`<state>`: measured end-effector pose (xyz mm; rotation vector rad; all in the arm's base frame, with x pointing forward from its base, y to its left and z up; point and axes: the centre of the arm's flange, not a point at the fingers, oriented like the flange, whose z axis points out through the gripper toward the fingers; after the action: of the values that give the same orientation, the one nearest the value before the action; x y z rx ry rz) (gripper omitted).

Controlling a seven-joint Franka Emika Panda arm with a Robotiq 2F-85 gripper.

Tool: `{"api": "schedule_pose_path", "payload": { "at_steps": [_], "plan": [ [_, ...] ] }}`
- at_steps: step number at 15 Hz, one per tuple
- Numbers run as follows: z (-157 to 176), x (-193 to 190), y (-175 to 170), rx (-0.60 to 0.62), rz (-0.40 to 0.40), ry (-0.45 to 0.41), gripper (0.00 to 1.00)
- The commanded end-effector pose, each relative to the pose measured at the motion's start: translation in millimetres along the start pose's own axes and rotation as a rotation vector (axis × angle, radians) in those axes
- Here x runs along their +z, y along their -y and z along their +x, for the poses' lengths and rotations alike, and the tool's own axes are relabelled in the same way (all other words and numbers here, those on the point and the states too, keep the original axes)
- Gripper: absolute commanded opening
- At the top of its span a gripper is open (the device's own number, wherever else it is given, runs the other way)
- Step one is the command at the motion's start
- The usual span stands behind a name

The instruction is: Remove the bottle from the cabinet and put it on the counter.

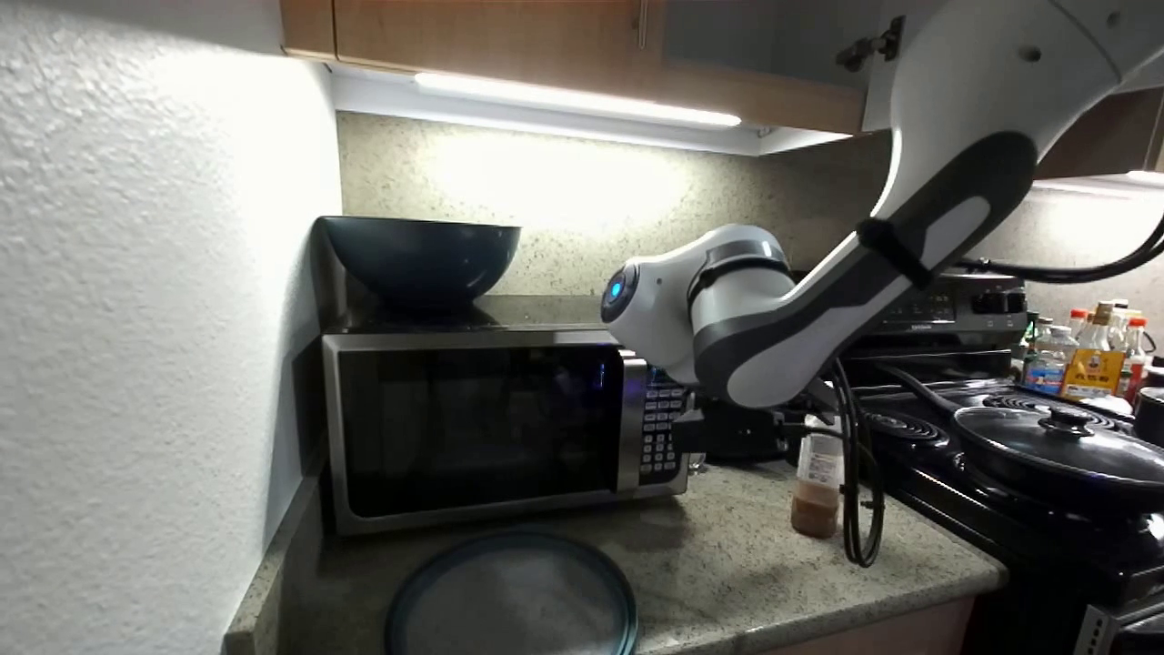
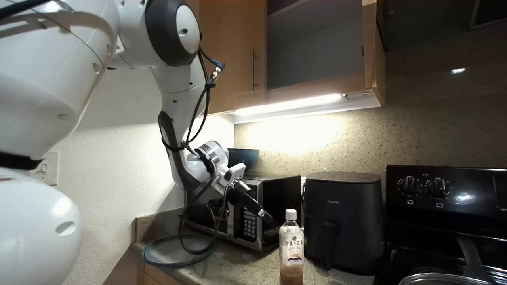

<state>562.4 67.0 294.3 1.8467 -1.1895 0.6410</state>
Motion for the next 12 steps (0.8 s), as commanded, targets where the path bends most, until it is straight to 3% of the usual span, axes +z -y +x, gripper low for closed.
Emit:
{"api": "schedule_pose_path", "payload": {
  "at_steps": [1, 6, 12],
  "plan": [
    [22.9, -35.6, -57.4, -0.148, 0.041, 0.087, 1.0],
    [42.1, -70.9, -112.7, -0.192, 0.051, 0.101, 1.0],
    [47.4, -96.3, -174.3, -0.083, 0.019, 0.065, 1.0]
  ]
}}
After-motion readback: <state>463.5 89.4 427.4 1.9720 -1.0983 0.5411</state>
